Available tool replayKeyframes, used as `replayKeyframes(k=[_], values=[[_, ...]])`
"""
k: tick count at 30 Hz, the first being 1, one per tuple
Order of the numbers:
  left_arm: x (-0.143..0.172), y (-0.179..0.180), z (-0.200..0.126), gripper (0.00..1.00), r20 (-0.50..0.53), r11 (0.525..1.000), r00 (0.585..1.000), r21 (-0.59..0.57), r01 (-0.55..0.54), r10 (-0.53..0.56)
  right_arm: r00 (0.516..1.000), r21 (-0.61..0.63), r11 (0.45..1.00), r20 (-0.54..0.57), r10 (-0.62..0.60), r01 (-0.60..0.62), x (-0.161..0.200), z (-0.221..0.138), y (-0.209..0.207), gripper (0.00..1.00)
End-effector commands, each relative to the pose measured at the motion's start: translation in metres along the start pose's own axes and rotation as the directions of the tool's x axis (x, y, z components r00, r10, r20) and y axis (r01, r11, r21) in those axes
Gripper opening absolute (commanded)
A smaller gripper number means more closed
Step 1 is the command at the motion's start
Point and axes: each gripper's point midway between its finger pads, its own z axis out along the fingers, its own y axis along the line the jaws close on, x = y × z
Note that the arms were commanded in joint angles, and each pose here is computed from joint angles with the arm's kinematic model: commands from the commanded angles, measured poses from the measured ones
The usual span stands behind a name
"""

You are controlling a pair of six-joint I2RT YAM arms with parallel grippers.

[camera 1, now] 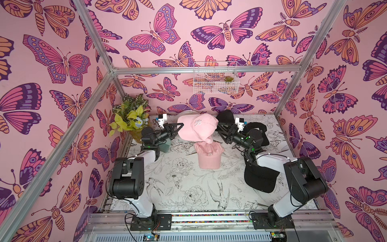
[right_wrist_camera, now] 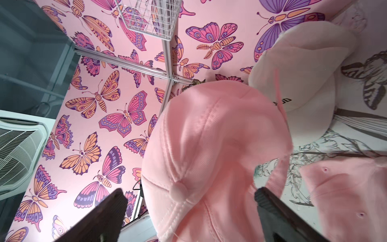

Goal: Stack the baseball caps by color
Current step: Pick up the baseball cap from the center of the board, then place the baseball cap on the baseball cap.

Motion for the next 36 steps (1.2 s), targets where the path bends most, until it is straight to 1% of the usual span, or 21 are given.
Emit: replayKeyframes(k=[1, 4, 7, 12, 16, 18, 20, 23, 27, 30, 34, 36], values=[[0.003, -0.028, 0.006, 0.00, -0.024, 0.995, 0.997, 0.059, -0.076, 0.077, 1.000, -0.097, 0.995, 0.012, -0.016, 0.017, -0.004, 0.005, 0.029, 1.00], [0.004, -0.030, 0.010, 0.00, -0.032, 0.995, 0.996, 0.066, -0.080, 0.082, 1.000, -0.132, 0.991, -0.004, -0.006, 0.005, -0.001, 0.009, 0.040, 1.00], [0.004, -0.031, 0.015, 0.00, -0.034, 0.994, 0.996, 0.071, -0.080, 0.083, 1.000, -0.136, 0.991, -0.011, -0.003, 0.001, 0.002, 0.011, 0.043, 1.00], [0.006, -0.033, 0.024, 0.00, -0.055, 0.993, 0.994, 0.081, -0.088, 0.093, 0.999, -0.135, 0.991, -0.034, 0.000, -0.004, 0.013, 0.020, 0.041, 0.99], [0.009, -0.030, 0.028, 0.00, -0.070, 0.994, 0.994, 0.082, -0.077, 0.083, 0.999, -0.132, 0.991, -0.032, 0.009, -0.013, 0.014, 0.024, 0.036, 0.99], [0.011, -0.029, 0.029, 0.00, -0.079, 0.994, 0.993, 0.083, -0.078, 0.085, 1.000, -0.132, 0.991, -0.025, 0.002, -0.005, 0.013, 0.025, 0.033, 0.99], [0.013, -0.027, 0.030, 0.00, -0.089, 0.994, 0.992, 0.081, -0.079, 0.086, 0.999, -0.134, 0.990, -0.018, -0.036, 0.033, 0.012, 0.026, 0.033, 0.99], [0.018, -0.013, 0.030, 0.00, -0.106, 0.996, 0.992, 0.058, -0.067, 0.073, 0.997, -0.136, 0.988, -0.010, -0.080, 0.078, 0.009, 0.029, 0.035, 0.99], [0.022, 0.017, 0.030, 0.00, -0.122, 1.000, 0.992, 0.007, -0.025, 0.025, 0.993, -0.219, 0.969, -0.006, -0.115, 0.111, 0.006, 0.030, 0.062, 0.98], [0.023, 0.036, 0.028, 0.00, -0.127, 1.000, 0.992, -0.018, 0.004, -0.006, 0.986, -0.249, 0.955, 0.000, -0.168, 0.163, 0.008, 0.025, 0.079, 0.98], [0.020, 0.058, 0.025, 0.00, -0.112, 0.998, 0.993, -0.050, 0.041, -0.047, 0.977, -0.252, 0.945, 0.012, -0.212, 0.208, 0.013, 0.014, 0.089, 0.98], [0.017, 0.061, 0.024, 0.00, -0.105, 0.998, 0.993, -0.053, 0.046, -0.052, 0.974, -0.251, 0.942, 0.006, -0.228, 0.223, 0.016, 0.009, 0.091, 0.98]])
